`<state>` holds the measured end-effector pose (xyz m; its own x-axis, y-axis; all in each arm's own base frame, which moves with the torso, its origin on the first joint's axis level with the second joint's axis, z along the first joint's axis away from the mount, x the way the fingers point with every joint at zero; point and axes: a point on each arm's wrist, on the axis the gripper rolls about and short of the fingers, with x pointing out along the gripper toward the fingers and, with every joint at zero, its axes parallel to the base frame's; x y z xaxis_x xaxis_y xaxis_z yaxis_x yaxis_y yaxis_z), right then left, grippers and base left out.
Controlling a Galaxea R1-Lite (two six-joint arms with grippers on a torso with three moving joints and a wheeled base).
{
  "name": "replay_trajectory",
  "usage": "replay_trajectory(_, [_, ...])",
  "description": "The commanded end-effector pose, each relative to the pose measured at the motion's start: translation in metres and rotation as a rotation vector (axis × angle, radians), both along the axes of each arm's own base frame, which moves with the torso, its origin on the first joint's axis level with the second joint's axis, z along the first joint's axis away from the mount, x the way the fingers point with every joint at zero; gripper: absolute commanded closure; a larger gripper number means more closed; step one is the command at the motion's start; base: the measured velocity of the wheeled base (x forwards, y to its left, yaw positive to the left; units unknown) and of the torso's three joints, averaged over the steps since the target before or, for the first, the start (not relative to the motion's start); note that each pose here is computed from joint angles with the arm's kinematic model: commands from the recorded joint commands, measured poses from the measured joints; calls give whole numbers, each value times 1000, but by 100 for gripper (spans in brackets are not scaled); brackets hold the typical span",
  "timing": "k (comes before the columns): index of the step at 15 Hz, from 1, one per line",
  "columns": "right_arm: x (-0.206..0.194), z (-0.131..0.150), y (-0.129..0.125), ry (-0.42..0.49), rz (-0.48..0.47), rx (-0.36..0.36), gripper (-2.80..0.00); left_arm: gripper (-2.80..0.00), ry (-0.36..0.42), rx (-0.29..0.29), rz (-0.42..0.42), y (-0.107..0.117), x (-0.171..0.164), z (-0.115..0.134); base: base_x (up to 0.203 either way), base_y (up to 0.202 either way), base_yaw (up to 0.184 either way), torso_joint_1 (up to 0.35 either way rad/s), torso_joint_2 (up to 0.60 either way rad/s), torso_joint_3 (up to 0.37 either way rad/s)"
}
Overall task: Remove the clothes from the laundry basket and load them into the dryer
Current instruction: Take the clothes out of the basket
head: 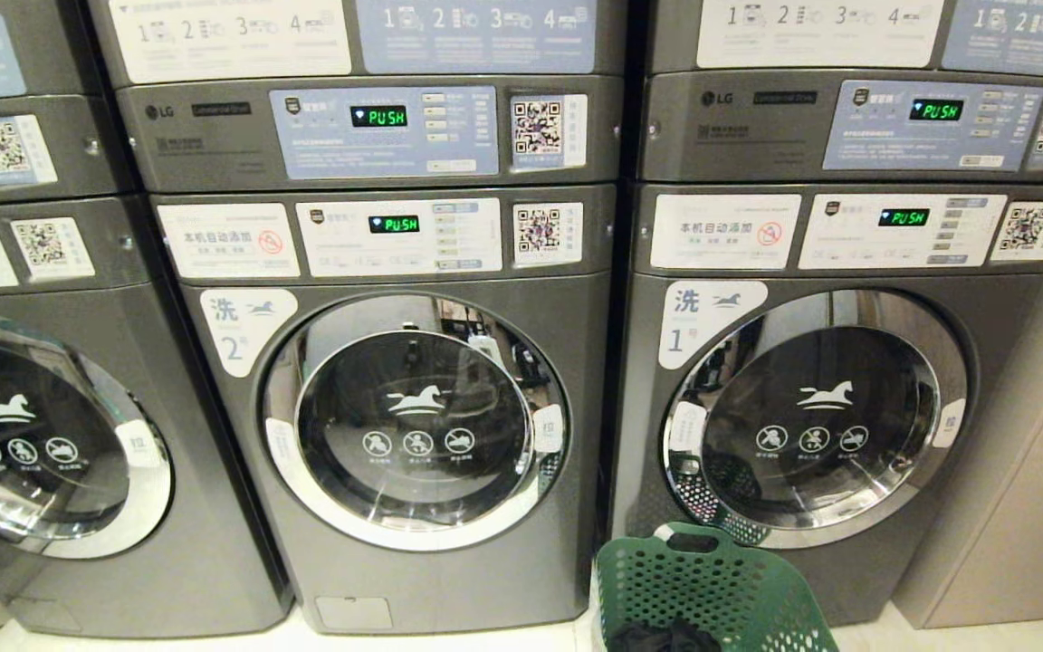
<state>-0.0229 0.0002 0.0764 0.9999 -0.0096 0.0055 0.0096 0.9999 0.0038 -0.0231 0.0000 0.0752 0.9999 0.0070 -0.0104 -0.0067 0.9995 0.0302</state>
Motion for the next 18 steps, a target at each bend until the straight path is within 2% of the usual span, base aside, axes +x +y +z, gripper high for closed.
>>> replay_trajectory(1, [0,0,0,0,0,0,0,0,-1,0,1,0,0,0,0,0,0,2,12,-169])
replay_trajectory(18, [0,0,0,-1,0,-1,0,0,-1,-1,-1,0,0,0,0,0,0,2,5,-196])
